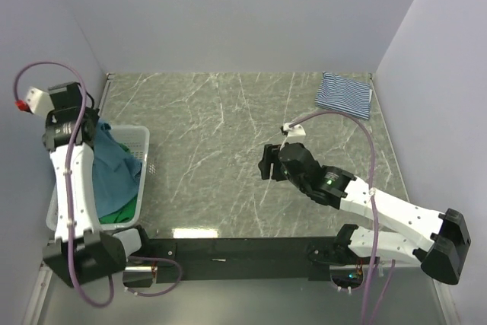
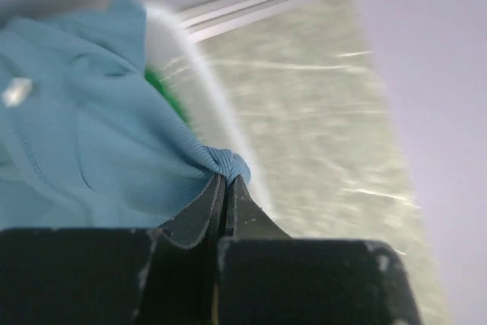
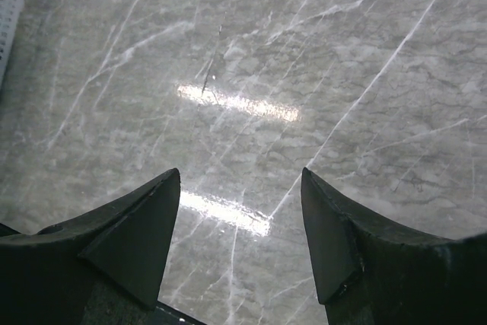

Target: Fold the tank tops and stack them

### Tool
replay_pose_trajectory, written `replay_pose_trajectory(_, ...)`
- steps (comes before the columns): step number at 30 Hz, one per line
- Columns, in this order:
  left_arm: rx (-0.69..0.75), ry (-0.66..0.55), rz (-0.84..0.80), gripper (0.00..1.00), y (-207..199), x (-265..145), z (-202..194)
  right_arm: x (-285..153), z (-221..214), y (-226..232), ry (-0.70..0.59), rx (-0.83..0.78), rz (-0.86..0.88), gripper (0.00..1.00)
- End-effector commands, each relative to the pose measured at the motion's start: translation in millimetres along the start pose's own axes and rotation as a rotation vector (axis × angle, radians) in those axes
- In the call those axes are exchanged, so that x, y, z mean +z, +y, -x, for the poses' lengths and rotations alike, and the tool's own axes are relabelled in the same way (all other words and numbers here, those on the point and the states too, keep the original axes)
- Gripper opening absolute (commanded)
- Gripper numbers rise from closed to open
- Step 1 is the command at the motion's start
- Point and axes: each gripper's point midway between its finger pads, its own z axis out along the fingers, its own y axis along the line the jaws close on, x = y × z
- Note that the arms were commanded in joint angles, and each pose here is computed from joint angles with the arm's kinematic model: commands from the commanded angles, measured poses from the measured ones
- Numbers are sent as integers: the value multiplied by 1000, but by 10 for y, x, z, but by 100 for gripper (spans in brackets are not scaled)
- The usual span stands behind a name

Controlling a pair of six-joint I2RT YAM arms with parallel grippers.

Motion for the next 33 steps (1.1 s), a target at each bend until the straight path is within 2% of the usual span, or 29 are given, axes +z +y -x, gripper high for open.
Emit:
replay_pose_trajectory(1, -5, -60, -265, 1, -453, -592, 377, -176, 367, 95, -103, 40, 21, 71)
replay_pose_trajectory(5, 5, -111, -503, 1, -974, -1297, 683, -266, 528, 98, -143, 40, 14, 71)
replay_pose_trajectory(8, 41, -120, -592, 1, -1274, -1638, 691, -348, 664, 87, -181, 47, 6, 71)
replay_pose_trajectory(14, 80, -75, -916, 1, -1934, -2697, 651, -521, 873, -6, -258, 59, -21, 71)
replay_pose_trajectory(17, 114, 8, -1044, 0, -2135, -3056, 369, -618, 951, -69, -295, 75, -35, 71)
replay_pose_trajectory(18, 143, 59, -1098, 1, -2196, -3235, 163, -646, 980, -112, -313, 83, -52, 71)
replay_pose_trajectory(22, 223, 138, -1176, 1, -2283, -3534, -333, -797, 1073, -229, -375, 121, -72, 71)
replay_pose_trajectory(23, 258, 169, -1163, 1, -2268, -3456, -553, -807, 1073, -244, -381, 127, -74, 72)
replay_pose_trajectory(25, 261, 205, -1189, 2, -2243, -3437, -731, -828, 1054, -297, -391, 136, -85, 72)
replay_pose_trajectory(26, 302, 217, -1128, 8, -2179, -3207, -960, -817, 1042, -303, -392, 135, -84, 74)
replay_pose_trajectory(27, 304, 191, -1052, 19, -2171, -2949, -997, -782, 995, -321, -385, 130, -91, 75)
replay_pose_trajectory(28, 327, 222, -1025, 22, -2167, -2775, -1121, -744, 960, -327, -377, 123, -99, 75)
replay_pose_trajectory(29, 344, 275, -1006, 23, -2173, -2554, -1315, -704, 929, -333, -367, 119, -107, 78)
replay_pose_trajectory(30, 390, 382, -1005, 36, -2221, -2287, -1584, -599, 834, -339, -339, 101, -122, 78)
replay_pose_trajectory(31, 422, 414, -969, 41, -2228, -2090, -1747, -532, 776, -314, -318, 92, -116, 79)
replay_pose_trajectory(32, 487, 468, -868, 44, -2192, -1763, -2047, -459, 705, -283, -298, 94, -107, 80)
replay_pose_trajectory(33, 515, 475, -819, 47, -2173, -1612, -2134, -342, 596, -267, -257, 74, -114, 80)
